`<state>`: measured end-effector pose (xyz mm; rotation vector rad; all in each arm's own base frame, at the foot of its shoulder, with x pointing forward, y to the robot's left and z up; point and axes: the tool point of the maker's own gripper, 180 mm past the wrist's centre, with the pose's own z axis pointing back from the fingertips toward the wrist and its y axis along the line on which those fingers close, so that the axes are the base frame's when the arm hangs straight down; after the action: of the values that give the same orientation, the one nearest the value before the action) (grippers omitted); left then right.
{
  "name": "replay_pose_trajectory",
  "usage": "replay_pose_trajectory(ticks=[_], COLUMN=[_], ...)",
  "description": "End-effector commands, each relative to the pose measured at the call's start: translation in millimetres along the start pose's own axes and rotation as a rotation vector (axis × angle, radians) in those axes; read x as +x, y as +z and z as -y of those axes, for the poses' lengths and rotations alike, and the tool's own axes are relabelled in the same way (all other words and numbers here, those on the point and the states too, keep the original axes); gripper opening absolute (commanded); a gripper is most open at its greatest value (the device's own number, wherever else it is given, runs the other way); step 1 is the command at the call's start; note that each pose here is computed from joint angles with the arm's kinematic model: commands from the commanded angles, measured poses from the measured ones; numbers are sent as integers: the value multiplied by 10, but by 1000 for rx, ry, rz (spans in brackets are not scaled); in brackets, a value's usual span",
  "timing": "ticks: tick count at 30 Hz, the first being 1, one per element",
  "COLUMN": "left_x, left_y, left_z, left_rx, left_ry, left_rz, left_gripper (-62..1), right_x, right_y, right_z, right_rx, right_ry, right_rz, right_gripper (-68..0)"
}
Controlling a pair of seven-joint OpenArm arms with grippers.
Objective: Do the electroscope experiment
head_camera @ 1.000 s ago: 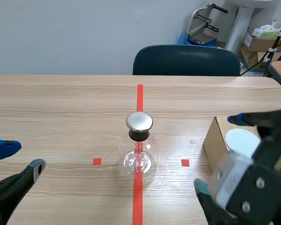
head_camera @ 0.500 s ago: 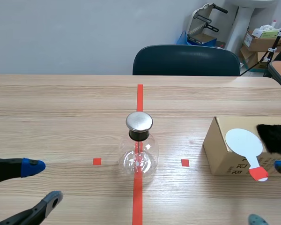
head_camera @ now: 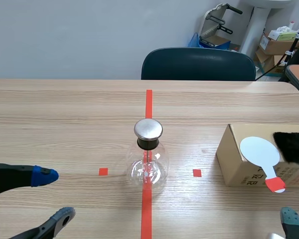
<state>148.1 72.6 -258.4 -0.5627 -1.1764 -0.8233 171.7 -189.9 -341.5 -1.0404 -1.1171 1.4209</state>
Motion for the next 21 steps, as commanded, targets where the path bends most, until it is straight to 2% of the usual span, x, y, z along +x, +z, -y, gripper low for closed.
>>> replay_pose_trajectory(ticks=[1, 6, 11, 17, 21], left_x=[115, 158, 212, 297, 306], left_y=[-8, -9, -7, 32, 40], left_z=[12, 15, 28, 212, 292], left_rx=[0, -2, -5, -64, -90], left_ry=[-1, -5, -2, 38, 56], left_rz=[39, 57, 88, 153, 164], left_gripper=[-242, -242, -242, -242, -242], right_x=[23, 36, 141, 272, 259], right_y=[-72, -188, -223, -229, -229], right_z=[187, 162, 112, 113, 113], right_rx=[-88, -102, -100, -105, -105], right_ry=[12, 13, 6, -2, 0], right_rz=[16, 30, 77, 132, 127], right_gripper=[4, 4, 4, 4, 4])
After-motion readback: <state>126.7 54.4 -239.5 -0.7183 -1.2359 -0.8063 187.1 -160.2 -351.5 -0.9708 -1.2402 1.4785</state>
